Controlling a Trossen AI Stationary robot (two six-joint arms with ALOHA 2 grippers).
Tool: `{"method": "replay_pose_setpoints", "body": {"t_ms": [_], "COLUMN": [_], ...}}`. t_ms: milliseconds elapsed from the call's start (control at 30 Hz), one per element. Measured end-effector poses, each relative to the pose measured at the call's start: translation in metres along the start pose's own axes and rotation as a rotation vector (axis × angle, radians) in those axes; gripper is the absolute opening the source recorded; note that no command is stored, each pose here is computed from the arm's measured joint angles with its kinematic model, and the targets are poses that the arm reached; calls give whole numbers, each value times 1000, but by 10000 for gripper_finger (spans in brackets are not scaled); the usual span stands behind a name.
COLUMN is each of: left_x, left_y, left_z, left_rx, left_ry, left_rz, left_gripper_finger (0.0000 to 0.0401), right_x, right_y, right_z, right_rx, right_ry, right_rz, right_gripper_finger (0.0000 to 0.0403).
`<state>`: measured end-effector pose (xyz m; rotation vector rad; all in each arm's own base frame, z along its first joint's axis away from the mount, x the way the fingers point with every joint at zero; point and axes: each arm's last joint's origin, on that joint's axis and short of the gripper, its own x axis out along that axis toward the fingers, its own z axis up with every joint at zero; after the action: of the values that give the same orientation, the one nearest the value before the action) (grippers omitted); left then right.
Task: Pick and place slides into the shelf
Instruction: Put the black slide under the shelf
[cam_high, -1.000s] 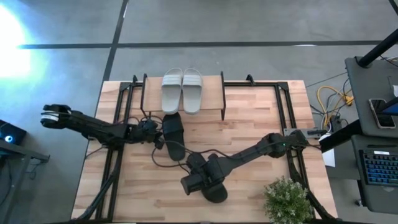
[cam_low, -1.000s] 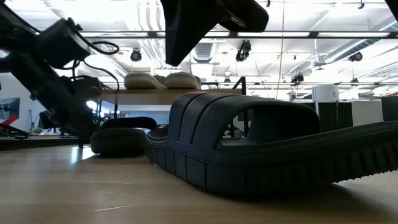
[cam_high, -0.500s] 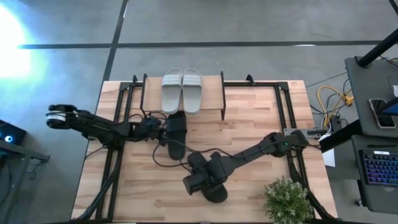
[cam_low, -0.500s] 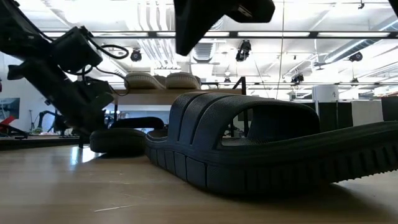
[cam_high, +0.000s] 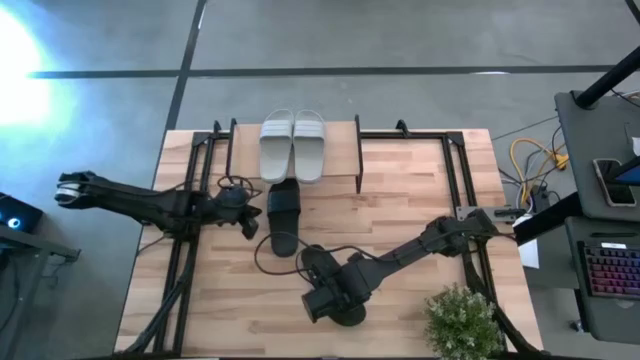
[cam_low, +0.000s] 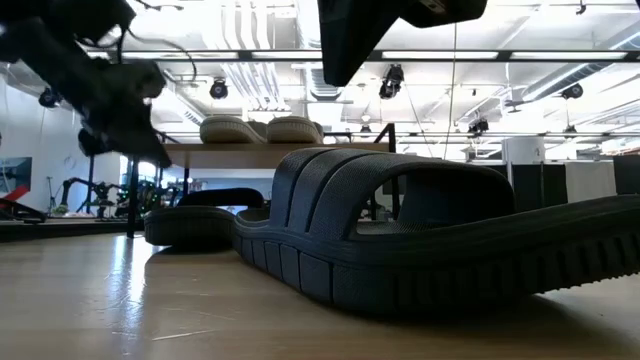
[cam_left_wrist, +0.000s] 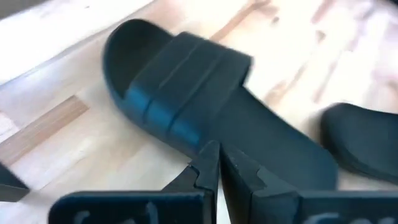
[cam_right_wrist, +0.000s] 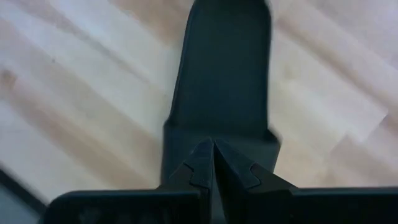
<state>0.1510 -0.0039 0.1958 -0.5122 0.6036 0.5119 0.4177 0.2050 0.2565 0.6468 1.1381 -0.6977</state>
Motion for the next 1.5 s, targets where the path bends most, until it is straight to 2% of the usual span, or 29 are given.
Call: {"method": "replay_pose_setpoints", "body": {"t_ms": [167, 467, 600, 733, 800, 900, 1100, 1267, 1367, 1500], "left_x": [-8, -10, -19, -31, -33, -25, 3, 14, 13, 0], "left_y": [-3, -14, -35, -64, -77, -91, -112, -129, -138, -145], "left_z": [-1, -6, -4, -3, -5, -15, -32, -33, -28, -17], "left_rx": [6, 52, 112, 186, 223, 277, 297, 282, 303, 341], "left_ry": [47, 127, 92, -19, -64, -58, -40, -65, -58, -60], "left_rz": [-93, -194, -421, -676, -758, -790, -809, -832, -882, -977], "left_gripper_finger": [0, 0, 0, 0, 0, 0, 0, 0, 0, 0], "right_x": [-12, -16, -15, -18, -17, -12, 12, 26, 22, -2], "right_y": [3, 20, 24, 25, 24, 24, 30, 24, 25, 26], "right_z": [-17, -48, -76, -99, -109, -119, -123, -126, -123, -113], "right_rx": [53, 259, 378, 515, 594, 694, 732, 712, 676, 551], "right_ry": [60, 101, 131, 140, 96, 42, -14, -49, -50, -59], "right_rz": [38, 149, 139, 148, 145, 161, 249, 213, 222, 240], "right_gripper_finger": [9, 9, 9, 9, 9, 9, 9, 9, 9, 14]}}
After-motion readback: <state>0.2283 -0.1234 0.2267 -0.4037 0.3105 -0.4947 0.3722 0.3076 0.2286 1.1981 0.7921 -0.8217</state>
